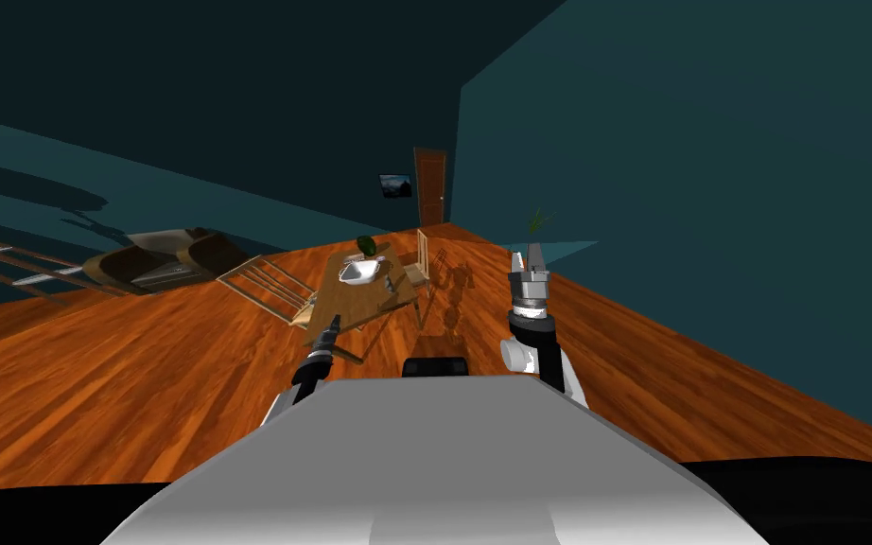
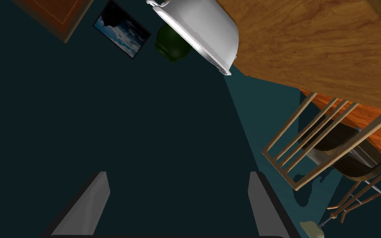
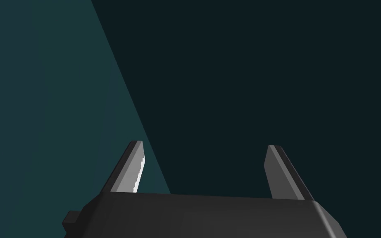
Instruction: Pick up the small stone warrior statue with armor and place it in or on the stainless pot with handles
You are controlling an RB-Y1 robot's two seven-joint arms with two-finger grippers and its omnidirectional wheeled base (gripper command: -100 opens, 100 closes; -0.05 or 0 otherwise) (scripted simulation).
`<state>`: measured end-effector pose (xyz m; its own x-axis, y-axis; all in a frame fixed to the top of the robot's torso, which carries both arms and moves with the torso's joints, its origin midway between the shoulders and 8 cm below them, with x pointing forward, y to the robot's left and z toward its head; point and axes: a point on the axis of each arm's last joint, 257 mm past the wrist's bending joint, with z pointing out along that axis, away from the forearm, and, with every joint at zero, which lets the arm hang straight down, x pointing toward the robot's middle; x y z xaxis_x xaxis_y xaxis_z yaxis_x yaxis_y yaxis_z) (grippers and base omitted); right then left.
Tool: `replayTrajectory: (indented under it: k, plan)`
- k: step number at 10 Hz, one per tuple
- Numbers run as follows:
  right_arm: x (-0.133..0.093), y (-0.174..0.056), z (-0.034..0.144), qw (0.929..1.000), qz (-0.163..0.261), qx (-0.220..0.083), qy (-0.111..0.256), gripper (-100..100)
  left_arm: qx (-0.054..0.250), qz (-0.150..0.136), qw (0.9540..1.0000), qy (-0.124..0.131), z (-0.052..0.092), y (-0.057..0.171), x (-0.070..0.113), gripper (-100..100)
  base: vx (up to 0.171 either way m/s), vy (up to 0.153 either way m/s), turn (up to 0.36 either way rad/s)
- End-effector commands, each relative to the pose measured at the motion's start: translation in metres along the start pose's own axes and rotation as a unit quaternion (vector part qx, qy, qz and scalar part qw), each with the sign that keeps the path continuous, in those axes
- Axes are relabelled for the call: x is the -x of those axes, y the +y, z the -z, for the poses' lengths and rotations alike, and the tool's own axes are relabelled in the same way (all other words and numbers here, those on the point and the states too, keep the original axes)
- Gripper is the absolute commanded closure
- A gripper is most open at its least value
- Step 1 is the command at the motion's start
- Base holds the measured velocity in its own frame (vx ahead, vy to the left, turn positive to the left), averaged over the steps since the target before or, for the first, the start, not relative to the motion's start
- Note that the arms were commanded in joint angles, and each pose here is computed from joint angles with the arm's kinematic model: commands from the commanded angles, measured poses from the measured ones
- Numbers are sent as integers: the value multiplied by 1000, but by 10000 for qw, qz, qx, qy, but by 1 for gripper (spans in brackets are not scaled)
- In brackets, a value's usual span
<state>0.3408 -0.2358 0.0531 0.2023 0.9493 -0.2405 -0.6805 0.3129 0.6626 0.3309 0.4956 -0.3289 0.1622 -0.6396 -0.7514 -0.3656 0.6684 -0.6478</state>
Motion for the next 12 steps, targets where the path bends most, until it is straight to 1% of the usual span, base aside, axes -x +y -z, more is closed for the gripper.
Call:
replayTrajectory:
  k: [1,3,5,7,10,12]
  plan:
    - [0,0,0,10000,0,0,0,0,175,-70,9998,57,3,9,-4,-100,43,-68,-82]
    - [0,0,0,10000,0,0,0,0,668,-282,9971,240,8,45,-17,-100,65,-86,-242]
    - [0,0,0,10000,0,-1,0,0,1100,-475,9919,415,15,77,-28,-100,108,-109,-270]
    - [0,0,0,10000,0,-1,0,0,1541,-649,9842,584,23,106,-38,-100,154,-108,-277]
    - [0,0,0,10000,1,-1,0,0,2115,-877,9702,792,37,143,-50,-100,178,-59,-258]
    - [0,0,0,10000,1,-1,0,0,2431,-1018,9605,889,46,163,-54,-100,170,-55,-203]
